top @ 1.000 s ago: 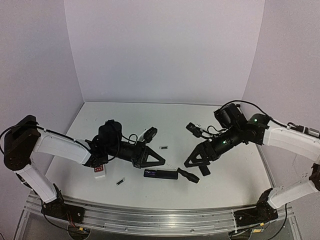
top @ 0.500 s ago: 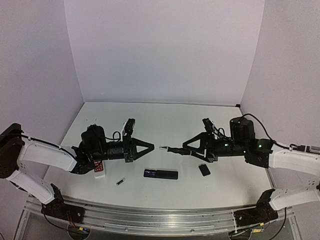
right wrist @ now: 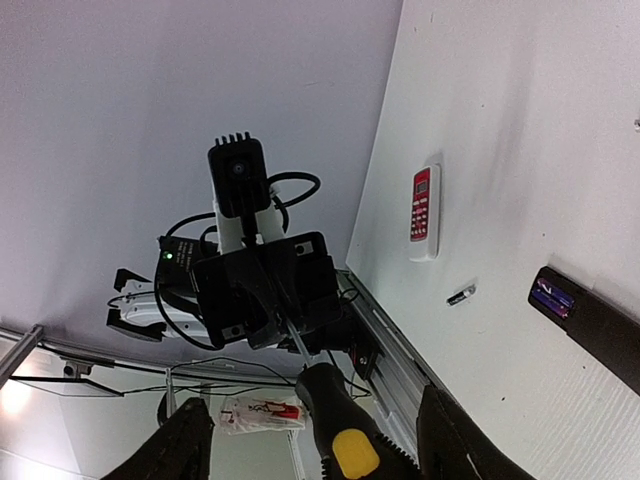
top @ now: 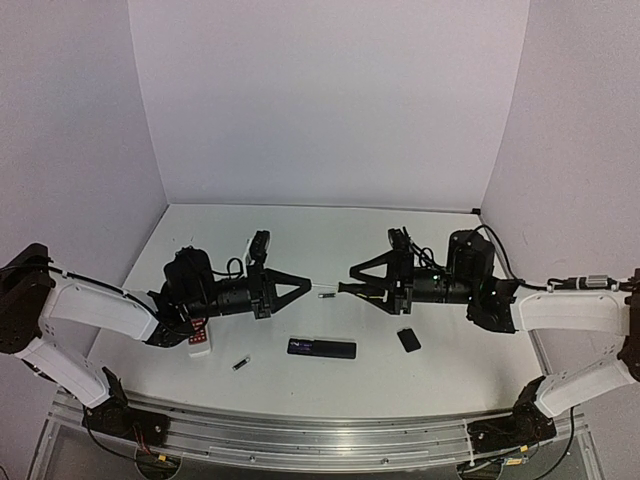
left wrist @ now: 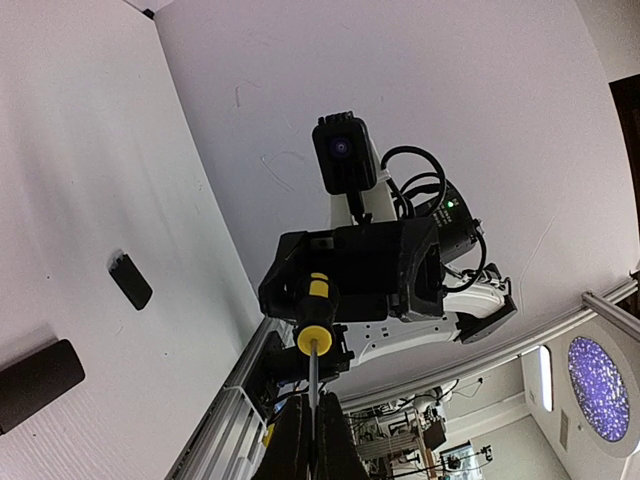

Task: Unload the batteries from the remote control

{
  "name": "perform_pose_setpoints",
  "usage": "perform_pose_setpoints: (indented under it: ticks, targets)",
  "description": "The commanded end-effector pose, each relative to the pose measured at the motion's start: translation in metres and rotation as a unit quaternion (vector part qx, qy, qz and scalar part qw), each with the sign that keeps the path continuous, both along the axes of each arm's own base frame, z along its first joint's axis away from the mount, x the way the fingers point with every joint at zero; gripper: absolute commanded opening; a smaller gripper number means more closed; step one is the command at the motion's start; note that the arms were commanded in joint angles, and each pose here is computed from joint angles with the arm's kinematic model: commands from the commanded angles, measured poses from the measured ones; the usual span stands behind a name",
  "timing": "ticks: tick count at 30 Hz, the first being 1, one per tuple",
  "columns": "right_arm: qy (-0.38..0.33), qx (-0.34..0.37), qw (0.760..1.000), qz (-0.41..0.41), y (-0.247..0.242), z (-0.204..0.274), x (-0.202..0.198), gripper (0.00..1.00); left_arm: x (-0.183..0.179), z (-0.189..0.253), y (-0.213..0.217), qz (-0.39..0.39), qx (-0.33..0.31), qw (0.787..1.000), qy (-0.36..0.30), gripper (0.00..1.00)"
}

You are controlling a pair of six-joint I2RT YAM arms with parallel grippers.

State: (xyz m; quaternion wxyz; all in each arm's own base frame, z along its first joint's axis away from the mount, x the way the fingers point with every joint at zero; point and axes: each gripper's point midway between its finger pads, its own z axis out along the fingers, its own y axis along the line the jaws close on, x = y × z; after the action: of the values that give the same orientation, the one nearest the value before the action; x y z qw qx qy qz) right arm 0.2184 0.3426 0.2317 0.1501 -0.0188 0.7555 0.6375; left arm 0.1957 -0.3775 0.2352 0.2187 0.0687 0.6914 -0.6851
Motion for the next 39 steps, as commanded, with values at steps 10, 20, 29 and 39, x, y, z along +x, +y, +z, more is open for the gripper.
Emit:
perform_pose_setpoints:
  ticks: [10, 20, 29, 39]
  targets:
    - [-0.041, 0.07, 0.996, 0.044, 0.01, 0.053, -0.011, 0.51, 0.008, 0.007, -0.012, -0.003, -0.007, 1.0, -0.003, 0.0]
    - [-0.048, 0.061, 0.996, 0.034, 0.008, 0.045, -0.009, 0.0, 0.0, -0.007, -0.014, -0.024, 0.032, 0.999, -0.003, 0.0]
    - [-0.035, -0.023, 0.999, 0.007, -0.005, 0.003, -0.008, 0.0, 0.01, -0.042, 0.009, 0.036, 0.148, 0.988, 0.021, 0.99]
    - [-0.032, -0.238, 0.969, -0.064, -0.072, -0.061, -0.017, 0.0, 0.003, -0.108, 0.037, 0.065, 0.229, 0.968, 0.077, 1.0]
